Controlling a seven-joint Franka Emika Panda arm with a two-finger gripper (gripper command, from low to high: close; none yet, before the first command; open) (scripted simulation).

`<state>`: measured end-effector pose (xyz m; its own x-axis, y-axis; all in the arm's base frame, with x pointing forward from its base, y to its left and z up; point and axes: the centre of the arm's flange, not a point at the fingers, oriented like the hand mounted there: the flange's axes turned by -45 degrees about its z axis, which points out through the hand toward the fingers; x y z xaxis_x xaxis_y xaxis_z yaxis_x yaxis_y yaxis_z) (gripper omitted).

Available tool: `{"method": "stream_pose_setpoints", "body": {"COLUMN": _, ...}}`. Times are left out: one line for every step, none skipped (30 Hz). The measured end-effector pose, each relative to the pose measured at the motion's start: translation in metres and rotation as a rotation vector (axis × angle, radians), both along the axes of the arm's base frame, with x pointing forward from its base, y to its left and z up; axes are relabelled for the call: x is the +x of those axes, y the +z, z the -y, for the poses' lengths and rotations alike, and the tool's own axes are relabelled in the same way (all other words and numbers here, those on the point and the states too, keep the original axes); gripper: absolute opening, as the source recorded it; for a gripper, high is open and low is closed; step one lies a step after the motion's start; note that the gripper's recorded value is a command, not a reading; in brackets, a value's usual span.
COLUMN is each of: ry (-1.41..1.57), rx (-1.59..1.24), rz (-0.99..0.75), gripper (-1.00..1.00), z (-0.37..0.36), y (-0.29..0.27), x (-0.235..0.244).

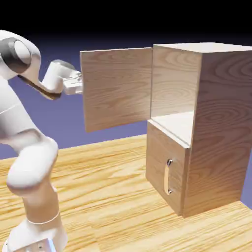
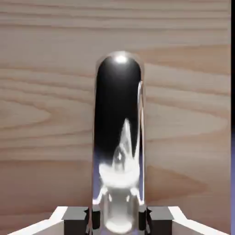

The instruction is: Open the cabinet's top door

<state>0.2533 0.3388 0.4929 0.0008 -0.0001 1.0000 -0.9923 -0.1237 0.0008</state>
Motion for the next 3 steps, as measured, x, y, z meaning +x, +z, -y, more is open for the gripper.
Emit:
{"method": "stream_pose_setpoints", "body": {"ry": -0.011, "rx": 0.000, "rz": 0.000, "gripper": -1.00, "z": -0.0029, "y": 0.0000, "x": 0.0013}}
{"method": "stream_pose_setpoints", "body": {"ry": -0.022, "rx": 0.000, "rz": 0.000, "gripper": -1.00, "z": -0.0059, "y": 0.0000, "x": 0.0025}}
{"method": "stream_pose_setpoints", "body": {"ry": -0.034, "rx": 0.000, "rz": 0.000, "gripper": -1.00, "z": -0.0089, "y": 0.0001, "x": 0.0038}}
